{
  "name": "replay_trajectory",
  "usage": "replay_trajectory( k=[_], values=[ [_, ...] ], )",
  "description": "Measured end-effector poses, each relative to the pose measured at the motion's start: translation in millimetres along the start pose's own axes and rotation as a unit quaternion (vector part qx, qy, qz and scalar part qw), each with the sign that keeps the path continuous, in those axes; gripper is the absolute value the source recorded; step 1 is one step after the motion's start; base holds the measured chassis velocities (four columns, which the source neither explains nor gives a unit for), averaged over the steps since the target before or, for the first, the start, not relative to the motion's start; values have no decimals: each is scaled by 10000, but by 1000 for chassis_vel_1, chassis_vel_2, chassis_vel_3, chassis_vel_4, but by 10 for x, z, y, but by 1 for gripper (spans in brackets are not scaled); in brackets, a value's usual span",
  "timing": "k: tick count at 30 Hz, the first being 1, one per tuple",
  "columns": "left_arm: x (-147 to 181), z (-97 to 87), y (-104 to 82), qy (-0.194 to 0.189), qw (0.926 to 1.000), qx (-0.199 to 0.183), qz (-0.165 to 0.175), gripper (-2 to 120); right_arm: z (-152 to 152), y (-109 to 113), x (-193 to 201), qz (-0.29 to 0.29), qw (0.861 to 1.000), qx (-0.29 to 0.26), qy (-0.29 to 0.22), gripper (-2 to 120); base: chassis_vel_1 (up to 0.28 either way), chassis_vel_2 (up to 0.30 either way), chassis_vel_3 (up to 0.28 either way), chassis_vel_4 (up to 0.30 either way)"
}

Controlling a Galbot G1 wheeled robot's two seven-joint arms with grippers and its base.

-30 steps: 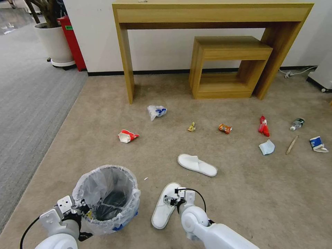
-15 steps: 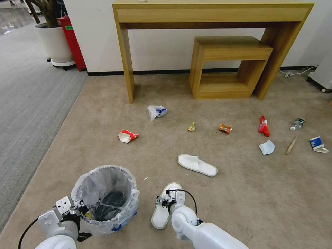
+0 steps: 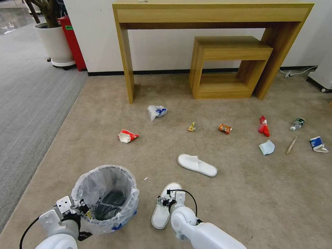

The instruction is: Pick up the trash bin and place the garbage on the floor into it.

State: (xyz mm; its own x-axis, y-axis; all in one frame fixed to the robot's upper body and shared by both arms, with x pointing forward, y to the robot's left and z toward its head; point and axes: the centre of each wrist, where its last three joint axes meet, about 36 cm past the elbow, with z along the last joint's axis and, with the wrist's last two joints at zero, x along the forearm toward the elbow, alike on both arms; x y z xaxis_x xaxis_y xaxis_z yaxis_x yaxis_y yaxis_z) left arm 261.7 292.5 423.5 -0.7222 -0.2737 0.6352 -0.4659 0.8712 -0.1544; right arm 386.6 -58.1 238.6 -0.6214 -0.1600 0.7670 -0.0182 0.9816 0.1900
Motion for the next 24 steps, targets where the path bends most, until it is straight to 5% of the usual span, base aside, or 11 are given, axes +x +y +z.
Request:
replay_trajectory(
  k=[12,24],
  values=[
    [-75,16,-30,12,10000,7,33,0,93,-114,-44,180,9998,44,-51,78,0,0,0,0],
    [-81,24,-43,-13,10000,31,56,0,125,-159,-56,143,9996,179,-163,33,0,0,0,0]
  ],
)
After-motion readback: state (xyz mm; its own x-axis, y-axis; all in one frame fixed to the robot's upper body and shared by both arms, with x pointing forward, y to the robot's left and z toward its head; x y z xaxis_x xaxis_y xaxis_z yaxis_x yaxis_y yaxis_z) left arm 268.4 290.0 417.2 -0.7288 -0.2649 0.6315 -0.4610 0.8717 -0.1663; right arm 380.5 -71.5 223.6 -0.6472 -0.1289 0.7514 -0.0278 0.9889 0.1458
